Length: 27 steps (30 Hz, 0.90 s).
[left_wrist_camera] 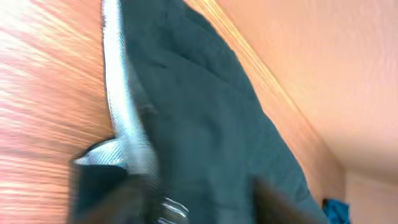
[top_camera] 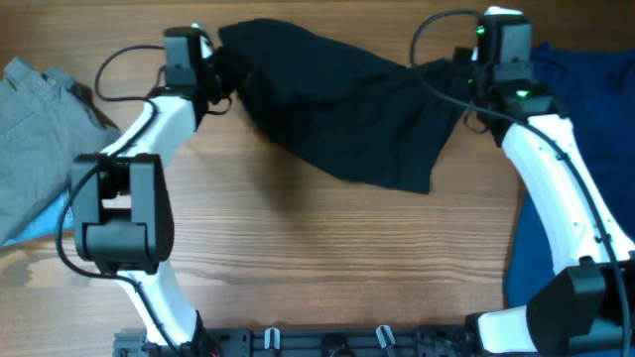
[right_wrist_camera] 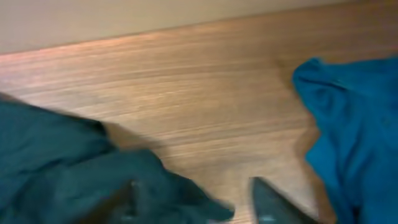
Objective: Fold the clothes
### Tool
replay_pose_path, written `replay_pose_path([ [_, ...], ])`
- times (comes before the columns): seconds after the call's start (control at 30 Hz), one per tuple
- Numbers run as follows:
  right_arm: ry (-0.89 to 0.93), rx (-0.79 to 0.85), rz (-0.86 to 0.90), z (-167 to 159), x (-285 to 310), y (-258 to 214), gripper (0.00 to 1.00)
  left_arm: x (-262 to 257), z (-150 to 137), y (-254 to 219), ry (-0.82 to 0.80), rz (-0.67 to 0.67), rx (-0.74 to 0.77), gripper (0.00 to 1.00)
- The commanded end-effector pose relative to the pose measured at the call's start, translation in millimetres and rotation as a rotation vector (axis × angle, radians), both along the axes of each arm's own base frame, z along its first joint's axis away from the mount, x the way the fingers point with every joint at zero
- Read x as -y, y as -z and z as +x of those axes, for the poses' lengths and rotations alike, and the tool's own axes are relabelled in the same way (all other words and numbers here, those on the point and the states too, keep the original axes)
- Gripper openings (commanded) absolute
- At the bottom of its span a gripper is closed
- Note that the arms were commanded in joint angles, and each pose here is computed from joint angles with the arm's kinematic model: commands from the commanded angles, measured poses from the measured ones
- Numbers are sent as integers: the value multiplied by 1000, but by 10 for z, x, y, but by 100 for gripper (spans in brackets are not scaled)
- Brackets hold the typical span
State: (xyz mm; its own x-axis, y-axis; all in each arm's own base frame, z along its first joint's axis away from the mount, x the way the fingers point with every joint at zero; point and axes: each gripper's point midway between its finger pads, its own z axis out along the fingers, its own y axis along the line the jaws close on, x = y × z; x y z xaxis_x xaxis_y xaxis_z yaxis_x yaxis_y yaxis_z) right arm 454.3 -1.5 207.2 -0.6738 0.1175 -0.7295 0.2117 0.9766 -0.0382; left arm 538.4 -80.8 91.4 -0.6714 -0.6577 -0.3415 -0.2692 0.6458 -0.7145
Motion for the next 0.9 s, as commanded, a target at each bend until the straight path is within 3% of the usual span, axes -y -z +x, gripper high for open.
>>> replay_pose_path([
  [0.0,-16,-100,26,-165,3,165,80,-47,-220,200,-10,-53,-160,100],
  [0.17,-38,-399,51,-755,-42,576,83,-55,-976,700,3,34,-518,100],
  [0.23,-57,-484,82,-934,-100,690,81,-75,-1116,801,-10,92,-582,100],
  [0.47,-72,-571,118,-1135,-160,944,77,261,-1048,930,52,158,-530,95],
  [0.77,-55,-587,142,-1179,-181,965,73,516,-1074,1217,70,203,-542,61],
  [0.87,-96,-600,213,-1200,-319,978,70,489,-972,1197,55,215,-501,34],
])
